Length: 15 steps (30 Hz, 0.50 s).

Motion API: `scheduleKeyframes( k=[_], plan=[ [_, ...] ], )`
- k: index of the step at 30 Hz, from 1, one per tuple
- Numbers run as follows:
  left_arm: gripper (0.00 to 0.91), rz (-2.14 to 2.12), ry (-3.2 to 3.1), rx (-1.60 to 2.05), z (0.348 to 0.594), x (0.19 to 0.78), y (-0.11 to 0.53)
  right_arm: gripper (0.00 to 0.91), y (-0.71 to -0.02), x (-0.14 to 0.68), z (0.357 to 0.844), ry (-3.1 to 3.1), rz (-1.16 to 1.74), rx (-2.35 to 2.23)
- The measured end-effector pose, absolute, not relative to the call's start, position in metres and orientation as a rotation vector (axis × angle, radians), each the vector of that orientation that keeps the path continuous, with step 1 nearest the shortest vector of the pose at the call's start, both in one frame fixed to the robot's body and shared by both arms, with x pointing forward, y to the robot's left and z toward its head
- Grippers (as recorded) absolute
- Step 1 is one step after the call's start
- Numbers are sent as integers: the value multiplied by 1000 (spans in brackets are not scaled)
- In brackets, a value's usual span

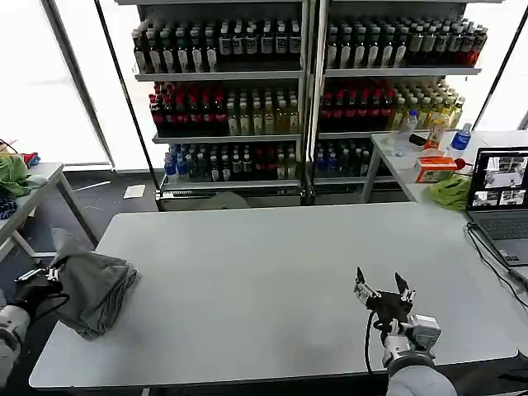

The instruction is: Fold and organize the clothes.

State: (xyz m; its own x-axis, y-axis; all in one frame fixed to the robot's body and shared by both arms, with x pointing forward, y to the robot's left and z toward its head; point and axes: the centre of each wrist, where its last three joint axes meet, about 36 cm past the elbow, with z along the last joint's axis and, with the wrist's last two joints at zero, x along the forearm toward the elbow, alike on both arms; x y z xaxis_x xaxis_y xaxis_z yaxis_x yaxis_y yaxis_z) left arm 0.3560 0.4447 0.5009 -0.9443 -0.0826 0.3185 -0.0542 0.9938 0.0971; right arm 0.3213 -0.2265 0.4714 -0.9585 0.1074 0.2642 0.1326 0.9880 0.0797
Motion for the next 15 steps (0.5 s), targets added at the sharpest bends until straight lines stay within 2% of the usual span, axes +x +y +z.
scheduleKeyframes(
  k=[9, 15],
  plan=[
    [0, -91, -2775, -283, 484, 352, 325, 907, -225, 320, 467, -2852, -135, -205],
    [0, -61, -2720, -463, 466, 354, 271, 907, -224, 316, 464, -2840, -126, -218]
  ],
)
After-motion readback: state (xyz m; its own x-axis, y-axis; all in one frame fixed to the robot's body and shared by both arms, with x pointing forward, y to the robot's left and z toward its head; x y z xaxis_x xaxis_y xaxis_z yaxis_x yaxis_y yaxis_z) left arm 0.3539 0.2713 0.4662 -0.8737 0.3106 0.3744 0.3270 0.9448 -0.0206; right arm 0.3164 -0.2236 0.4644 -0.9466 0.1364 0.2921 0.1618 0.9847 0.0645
